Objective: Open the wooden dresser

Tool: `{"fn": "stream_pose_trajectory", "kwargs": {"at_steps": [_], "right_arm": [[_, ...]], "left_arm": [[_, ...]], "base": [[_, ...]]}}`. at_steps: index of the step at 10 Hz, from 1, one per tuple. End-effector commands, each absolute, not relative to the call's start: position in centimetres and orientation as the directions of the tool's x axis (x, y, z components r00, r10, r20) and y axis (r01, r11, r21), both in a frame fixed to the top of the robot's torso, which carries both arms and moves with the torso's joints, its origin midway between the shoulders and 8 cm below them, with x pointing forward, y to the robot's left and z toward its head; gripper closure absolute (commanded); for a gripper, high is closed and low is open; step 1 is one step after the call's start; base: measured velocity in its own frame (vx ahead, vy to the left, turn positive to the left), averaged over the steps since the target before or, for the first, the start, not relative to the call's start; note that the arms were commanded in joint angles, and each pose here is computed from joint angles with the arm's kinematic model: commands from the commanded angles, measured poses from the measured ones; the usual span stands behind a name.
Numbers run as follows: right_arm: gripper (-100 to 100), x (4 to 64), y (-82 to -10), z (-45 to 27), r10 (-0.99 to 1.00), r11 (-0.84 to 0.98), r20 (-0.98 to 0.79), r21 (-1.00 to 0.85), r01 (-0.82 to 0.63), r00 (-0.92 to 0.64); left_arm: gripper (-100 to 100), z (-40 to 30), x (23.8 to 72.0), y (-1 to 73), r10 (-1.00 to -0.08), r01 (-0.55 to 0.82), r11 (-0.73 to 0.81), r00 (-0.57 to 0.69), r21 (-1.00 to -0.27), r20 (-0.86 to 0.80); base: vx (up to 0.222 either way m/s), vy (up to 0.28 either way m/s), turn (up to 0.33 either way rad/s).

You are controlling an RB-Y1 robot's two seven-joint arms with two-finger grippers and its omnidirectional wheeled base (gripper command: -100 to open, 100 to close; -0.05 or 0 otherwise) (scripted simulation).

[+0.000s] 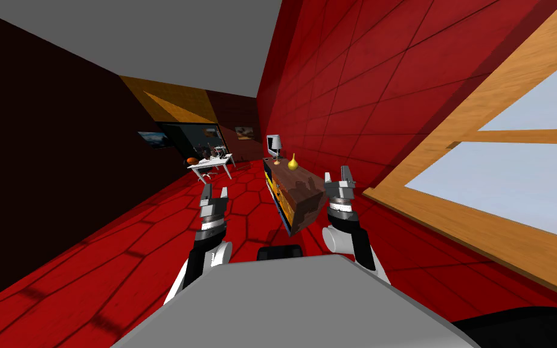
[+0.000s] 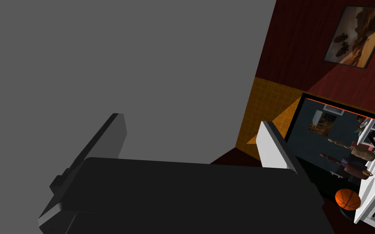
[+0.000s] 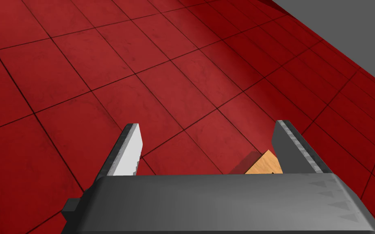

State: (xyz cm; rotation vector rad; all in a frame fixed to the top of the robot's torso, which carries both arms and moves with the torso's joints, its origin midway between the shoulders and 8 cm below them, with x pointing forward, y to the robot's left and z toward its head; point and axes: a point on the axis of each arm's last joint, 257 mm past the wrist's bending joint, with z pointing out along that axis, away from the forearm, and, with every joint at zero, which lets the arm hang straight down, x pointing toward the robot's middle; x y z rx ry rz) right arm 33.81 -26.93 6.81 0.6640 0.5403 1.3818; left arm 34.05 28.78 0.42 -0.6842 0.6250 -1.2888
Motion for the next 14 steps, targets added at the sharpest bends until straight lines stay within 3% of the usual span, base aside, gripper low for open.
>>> {"fn": "stream_pose_trajectory", "kwargs": {"at_steps": [1,9,10,14], "right_arm": [[0,33.8,-26.9,6.8,0.992,0.062,0.034,0.706,-0.706,0.121],[0,33.8,-26.9,6.8,0.992,0.062,0.034,0.706,-0.706,0.121],[-100,35.0,-26.0,5.2,0.994,0.077,-0.009,0.743,-0.665,0.105],[-100,38.5,-23.7,-0.7,0.991,0.136,-0.122,0.843,-0.52,0.062]], "left_arm": [[0,0.4,34.1,28.8,-0.984,0.639,0.141,0.172,-0.756,-0.038],[0,0.4,34.0,28.8,-0.984,0.64,0.141,0.172,-0.756,-0.038],[0,0.4,34.0,28.8,-0.984,0.64,0.141,0.172,-0.756,-0.038],[0,0.4,34.1,28.8,-0.984,0.639,0.141,0.172,-0.756,-0.038]], "base": [[0.0,0.0,0.0],[0.0,0.0,0.0],[0.014,0.049,0.015],[0.029,0.119,0.019]]}}
